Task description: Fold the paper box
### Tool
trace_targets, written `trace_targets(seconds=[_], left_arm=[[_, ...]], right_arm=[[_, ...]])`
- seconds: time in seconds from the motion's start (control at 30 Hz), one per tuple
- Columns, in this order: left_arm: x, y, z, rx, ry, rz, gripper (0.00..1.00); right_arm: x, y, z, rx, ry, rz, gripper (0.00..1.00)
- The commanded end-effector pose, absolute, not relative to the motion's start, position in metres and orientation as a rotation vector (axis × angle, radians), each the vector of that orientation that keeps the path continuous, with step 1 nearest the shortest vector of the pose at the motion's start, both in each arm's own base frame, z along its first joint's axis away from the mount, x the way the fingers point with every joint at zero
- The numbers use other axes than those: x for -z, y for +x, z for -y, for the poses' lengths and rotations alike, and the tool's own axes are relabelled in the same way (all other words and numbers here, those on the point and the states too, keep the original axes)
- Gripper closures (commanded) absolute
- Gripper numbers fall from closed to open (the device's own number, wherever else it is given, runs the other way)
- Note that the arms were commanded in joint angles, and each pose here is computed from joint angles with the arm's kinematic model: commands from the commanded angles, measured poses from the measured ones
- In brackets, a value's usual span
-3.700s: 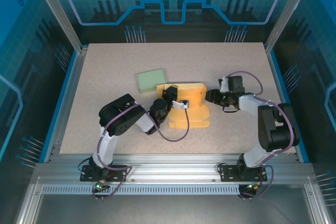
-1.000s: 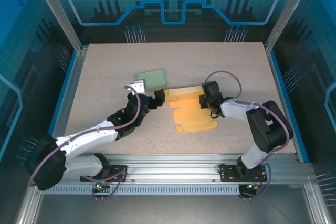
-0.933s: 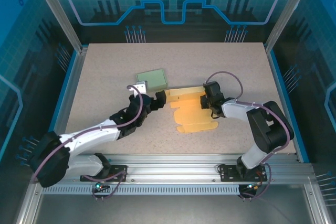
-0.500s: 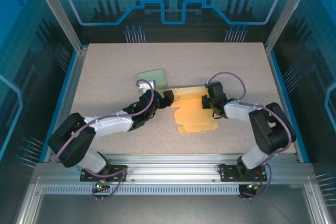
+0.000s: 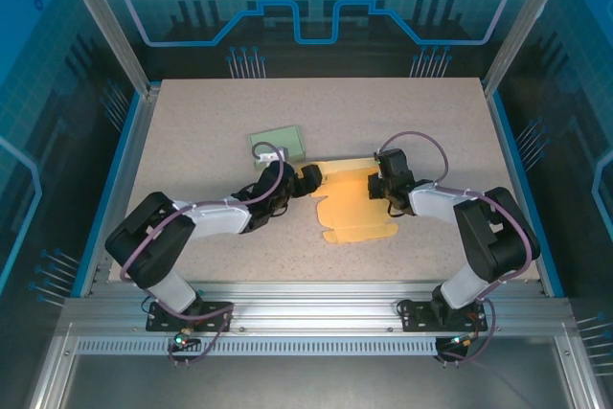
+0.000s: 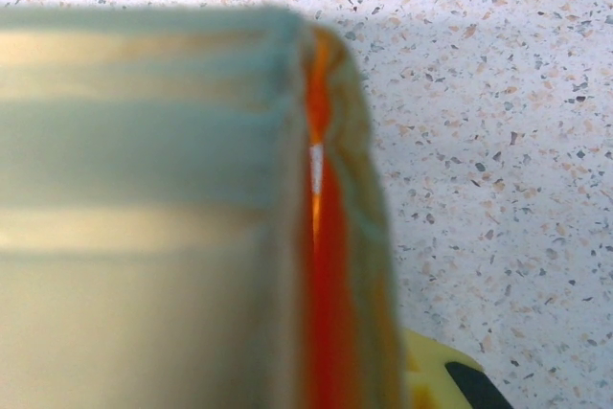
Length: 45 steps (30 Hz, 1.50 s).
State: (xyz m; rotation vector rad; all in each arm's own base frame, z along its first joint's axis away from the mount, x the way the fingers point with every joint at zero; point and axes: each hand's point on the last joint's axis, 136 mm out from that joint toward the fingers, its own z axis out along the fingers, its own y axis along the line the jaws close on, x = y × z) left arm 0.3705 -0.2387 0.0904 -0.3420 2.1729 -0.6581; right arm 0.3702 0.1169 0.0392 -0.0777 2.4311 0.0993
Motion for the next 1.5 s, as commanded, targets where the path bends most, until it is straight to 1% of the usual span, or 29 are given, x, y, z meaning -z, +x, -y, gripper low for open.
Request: trace_targets(seconds=[0.0,0.37,0.5,0.67,0.83,0.97,1.1,1.3,1.47], left_arm=[[-0.093,0.377,0.254,0.748,-0.344,-2.160,0.01],[-0.099,0.390,0.296,0.944,-0.254,-2.106,0.01],[-0.095,0.391,0.308,0.973,-0.237,-2.111,0.01],[-0.095,0.388,0.292,0.924,-0.291,-2.070,0.01],[-0.099,0.371,0.261,0.828,-0.355,-2.081,0.01],[-0.089,0.348,0.237,0.799,-0.453,-2.129,0.01],[-0.076,0.324,0.228,0.786,-0.512,-2.183,0.01],[-0.075,0.302,0.253,0.822,-0.472,-2.228,0.09],[-0.071,0.304,0.281,0.840,-0.404,-2.267,0.12]], right_arm=[[-0.045,0.378,-0.118,-0.127,-0.049,-2.418,1.00],[-0.044,0.378,-0.117,-0.128,-0.046,-2.421,1.00],[-0.045,0.378,-0.117,-0.128,-0.044,-2.420,1.00],[-0.045,0.378,-0.115,-0.126,-0.033,-2.421,1.00],[-0.045,0.378,-0.116,-0.130,-0.035,-2.422,1.00],[-0.044,0.378,-0.116,-0.131,-0.037,-2.423,1.00],[-0.044,0.378,-0.116,-0.131,-0.037,-2.423,1.00],[-0.045,0.378,-0.117,-0.133,-0.037,-2.421,1.00],[-0.044,0.378,-0.117,-0.132,-0.039,-2.424,1.00]])
